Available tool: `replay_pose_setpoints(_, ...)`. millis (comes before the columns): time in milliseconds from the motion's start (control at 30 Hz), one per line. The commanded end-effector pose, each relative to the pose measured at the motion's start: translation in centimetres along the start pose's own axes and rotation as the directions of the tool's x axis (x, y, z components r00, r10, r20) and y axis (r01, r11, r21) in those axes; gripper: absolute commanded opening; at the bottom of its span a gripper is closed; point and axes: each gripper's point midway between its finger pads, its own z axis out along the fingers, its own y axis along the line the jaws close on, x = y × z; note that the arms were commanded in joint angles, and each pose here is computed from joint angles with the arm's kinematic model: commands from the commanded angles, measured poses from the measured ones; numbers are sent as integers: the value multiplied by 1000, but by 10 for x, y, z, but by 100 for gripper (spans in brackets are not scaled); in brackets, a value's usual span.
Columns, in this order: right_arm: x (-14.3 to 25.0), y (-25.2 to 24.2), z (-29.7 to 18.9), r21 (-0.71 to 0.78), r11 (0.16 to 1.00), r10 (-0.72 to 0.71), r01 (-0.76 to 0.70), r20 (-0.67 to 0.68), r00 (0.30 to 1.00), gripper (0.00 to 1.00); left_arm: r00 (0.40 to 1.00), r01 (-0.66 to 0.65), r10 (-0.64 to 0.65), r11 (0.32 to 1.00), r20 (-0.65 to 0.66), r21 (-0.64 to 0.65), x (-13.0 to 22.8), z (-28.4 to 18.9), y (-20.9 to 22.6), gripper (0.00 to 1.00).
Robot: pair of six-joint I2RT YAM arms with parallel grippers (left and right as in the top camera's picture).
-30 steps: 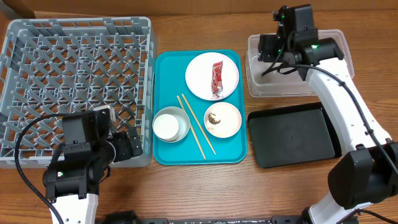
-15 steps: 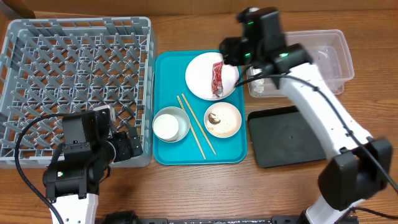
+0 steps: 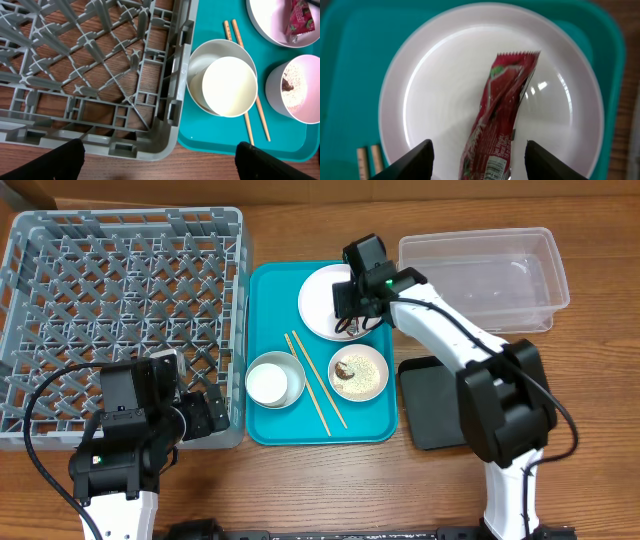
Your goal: Sort waste into correct bins and load items into the dishwasher
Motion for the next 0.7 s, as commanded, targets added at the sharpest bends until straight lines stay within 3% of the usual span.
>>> replay_pose_setpoints(0, 12, 2, 15, -23, 999, 26, -27, -43, 999, 54, 1000, 0, 0, 1000, 30, -7, -9, -7, 1, 98)
replay_pose_setpoints(300, 30, -1, 24, 2, 999, 50, -50, -107, 993, 15, 1000, 0, 0, 1000, 29, -5, -9, -7, 0, 97)
replay_pose_setpoints(467, 8, 7, -4, -16, 999, 46, -47, -60, 997, 8, 1000, 0, 0, 1000, 29, -5, -9, -7, 0, 97)
replay_pose_setpoints(667, -51, 6, -86, -21, 998, 65, -63, 106, 992, 4, 1000, 0, 0, 1000, 29, -5, -9, -7, 0, 97)
